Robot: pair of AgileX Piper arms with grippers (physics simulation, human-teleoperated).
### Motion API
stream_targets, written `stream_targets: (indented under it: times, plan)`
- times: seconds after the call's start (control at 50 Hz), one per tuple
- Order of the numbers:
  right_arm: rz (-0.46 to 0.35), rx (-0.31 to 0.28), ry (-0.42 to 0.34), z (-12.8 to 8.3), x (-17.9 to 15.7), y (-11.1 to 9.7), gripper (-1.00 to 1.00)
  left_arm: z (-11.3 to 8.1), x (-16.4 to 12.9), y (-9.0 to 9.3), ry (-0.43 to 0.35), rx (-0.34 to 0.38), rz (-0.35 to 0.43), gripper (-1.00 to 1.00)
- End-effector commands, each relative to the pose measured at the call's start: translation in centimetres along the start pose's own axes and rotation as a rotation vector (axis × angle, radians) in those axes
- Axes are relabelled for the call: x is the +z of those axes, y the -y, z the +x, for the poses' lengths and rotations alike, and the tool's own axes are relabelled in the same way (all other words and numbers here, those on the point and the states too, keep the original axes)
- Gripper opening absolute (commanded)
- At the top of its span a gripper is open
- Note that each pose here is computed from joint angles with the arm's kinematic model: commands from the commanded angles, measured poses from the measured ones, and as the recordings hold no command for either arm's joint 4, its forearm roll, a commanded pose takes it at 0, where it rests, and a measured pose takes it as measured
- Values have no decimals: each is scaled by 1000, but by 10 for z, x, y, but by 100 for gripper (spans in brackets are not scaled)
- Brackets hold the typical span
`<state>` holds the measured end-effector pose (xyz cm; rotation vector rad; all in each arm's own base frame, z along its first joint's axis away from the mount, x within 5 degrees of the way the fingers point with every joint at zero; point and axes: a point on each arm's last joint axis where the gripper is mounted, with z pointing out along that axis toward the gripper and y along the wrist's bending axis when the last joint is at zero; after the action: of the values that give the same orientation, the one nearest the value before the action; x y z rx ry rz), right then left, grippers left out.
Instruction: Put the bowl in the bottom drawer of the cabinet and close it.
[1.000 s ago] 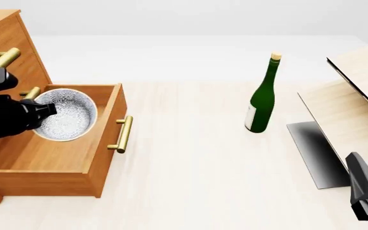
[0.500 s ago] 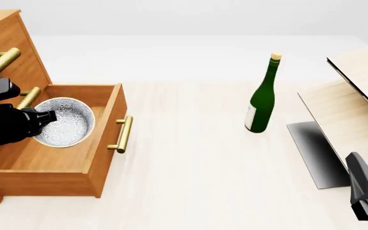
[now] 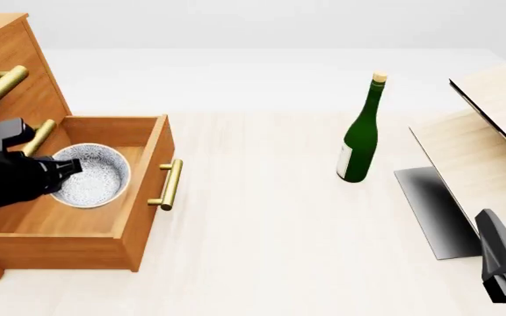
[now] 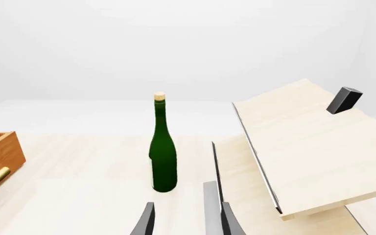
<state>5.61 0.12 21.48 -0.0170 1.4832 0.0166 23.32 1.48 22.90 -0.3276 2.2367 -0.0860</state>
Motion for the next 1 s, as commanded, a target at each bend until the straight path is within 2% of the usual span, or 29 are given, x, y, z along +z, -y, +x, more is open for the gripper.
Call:
stream_targets:
  times: [0.02, 0.3, 1.0]
  plan:
    - [0, 0, 0, 0, 0, 0, 100, 11, 12, -11, -26, -35, -33, -100]
    - [0, 0, 0, 0, 0, 0, 100, 16, 10, -14, -36, -47, -42, -100]
    - [0, 0, 0, 0, 0, 0, 100, 29, 31, -25, -78, -74, -76, -100]
